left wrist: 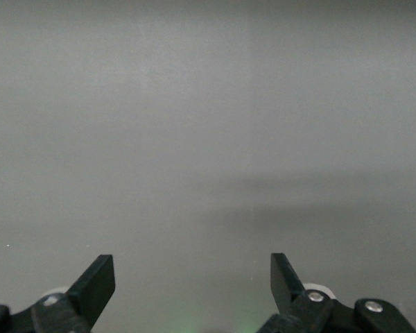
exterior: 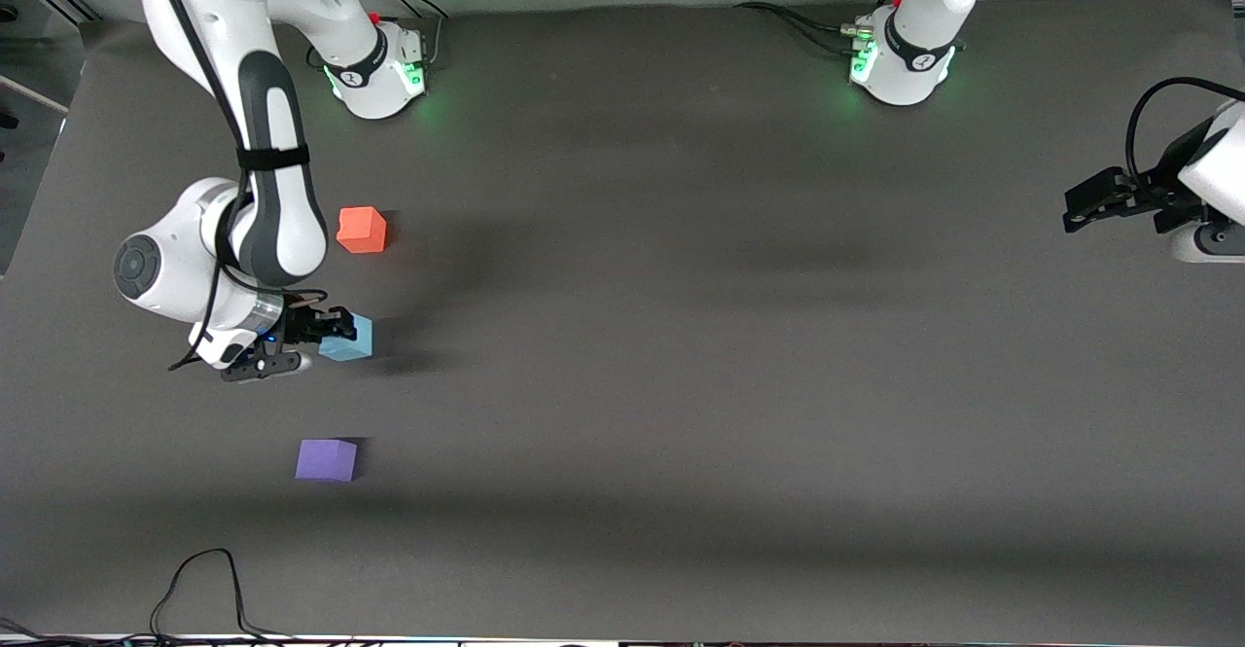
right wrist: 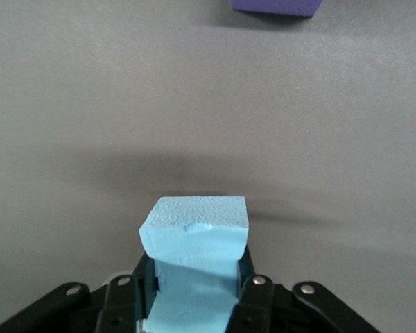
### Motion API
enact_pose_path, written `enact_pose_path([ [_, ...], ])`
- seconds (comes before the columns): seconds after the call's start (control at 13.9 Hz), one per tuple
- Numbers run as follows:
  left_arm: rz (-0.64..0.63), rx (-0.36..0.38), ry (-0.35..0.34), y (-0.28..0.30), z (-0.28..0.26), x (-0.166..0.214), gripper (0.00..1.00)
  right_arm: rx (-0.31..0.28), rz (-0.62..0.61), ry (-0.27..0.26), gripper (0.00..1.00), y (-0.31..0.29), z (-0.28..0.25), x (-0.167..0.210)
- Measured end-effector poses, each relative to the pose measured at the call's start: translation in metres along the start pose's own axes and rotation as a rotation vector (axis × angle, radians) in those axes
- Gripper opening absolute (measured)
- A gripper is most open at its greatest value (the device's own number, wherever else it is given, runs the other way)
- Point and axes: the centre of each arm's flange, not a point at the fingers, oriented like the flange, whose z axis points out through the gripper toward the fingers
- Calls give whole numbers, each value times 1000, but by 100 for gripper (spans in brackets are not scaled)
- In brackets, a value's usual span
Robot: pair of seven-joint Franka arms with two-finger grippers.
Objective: Place blue block between orange and purple blocks
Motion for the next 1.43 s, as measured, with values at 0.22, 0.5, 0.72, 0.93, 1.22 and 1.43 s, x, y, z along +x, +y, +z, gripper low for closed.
enact_pose_path([
  [0.22,0,0,0,0,0,0,100,-23,-8,-9,48,15,12,0],
  [0.5,0,0,0,0,0,0,100,-24,-8,-6,48,24,11,0],
  [0.72,1,0,0,0,0,0,100,-11,14,3,66,24,15,0],
  [0.93,0,0,0,1,0,0,100,-14,21,1,97,25,19,1],
  [1.22,0,0,0,1,0,0,100,5,10,13,100,20,4,12],
  [1.43,0,0,0,1,0,0,100,52,-3,-5,100,25,-42,27],
])
